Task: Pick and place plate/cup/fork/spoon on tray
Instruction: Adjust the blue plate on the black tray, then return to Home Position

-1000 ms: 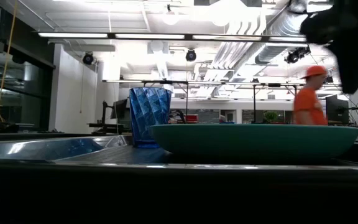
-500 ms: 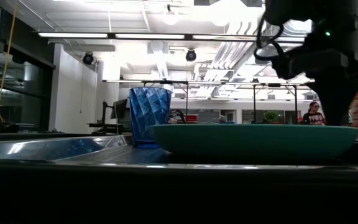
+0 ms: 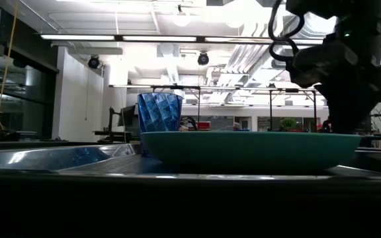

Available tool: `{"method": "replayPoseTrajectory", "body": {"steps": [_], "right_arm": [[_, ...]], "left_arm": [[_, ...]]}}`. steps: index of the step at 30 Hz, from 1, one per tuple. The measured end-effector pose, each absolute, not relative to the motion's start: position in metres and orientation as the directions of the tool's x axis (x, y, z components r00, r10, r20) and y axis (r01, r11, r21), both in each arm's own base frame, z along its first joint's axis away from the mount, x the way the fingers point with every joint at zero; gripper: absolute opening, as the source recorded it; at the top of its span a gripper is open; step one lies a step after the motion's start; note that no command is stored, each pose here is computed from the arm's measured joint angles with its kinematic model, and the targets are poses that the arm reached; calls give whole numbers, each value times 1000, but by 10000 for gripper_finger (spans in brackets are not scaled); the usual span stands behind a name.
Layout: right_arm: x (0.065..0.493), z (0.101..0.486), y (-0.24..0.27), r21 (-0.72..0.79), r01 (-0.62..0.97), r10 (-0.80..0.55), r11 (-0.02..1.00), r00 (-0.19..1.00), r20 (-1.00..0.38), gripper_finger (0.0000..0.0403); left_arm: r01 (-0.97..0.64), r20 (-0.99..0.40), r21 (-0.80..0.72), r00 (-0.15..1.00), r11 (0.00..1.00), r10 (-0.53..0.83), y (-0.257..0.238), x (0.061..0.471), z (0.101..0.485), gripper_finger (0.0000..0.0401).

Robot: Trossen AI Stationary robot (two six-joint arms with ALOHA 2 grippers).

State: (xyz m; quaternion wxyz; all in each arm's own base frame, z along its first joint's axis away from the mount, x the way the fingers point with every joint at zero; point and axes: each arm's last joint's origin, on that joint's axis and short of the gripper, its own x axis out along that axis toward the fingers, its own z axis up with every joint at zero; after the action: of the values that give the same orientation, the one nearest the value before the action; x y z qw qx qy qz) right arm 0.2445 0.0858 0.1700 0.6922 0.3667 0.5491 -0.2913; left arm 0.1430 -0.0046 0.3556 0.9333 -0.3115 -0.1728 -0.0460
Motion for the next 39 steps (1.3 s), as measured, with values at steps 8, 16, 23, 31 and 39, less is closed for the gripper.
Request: {"method": "replayPoseTrajectory", "body": {"steps": [8, 16, 23, 31, 39], "right_arm": [[240, 176, 78, 158, 815, -32, 557, 210, -977, 0], [203, 219, 70, 170, 785, -66, 596, 259, -964, 0], [192, 251, 58, 357, 710, -33, 607, 472, -881, 0], [200, 269, 48, 485, 609, -22, 628, 637, -771, 0], [208, 274, 41, 526, 557, -22, 642, 699, -715, 0]], "left_arm": [[190, 351, -556, 936, 809, 21, -5, 143, 356, 209], [84, 314, -508, 945, 857, 94, 5, 134, 353, 209], [-124, 161, -413, 965, 902, 206, 23, 131, 339, 161], [-172, 134, -386, 962, 906, 240, 25, 115, 322, 11], [-25, 260, -461, 952, 887, 162, 8, 113, 277, 1]]}}
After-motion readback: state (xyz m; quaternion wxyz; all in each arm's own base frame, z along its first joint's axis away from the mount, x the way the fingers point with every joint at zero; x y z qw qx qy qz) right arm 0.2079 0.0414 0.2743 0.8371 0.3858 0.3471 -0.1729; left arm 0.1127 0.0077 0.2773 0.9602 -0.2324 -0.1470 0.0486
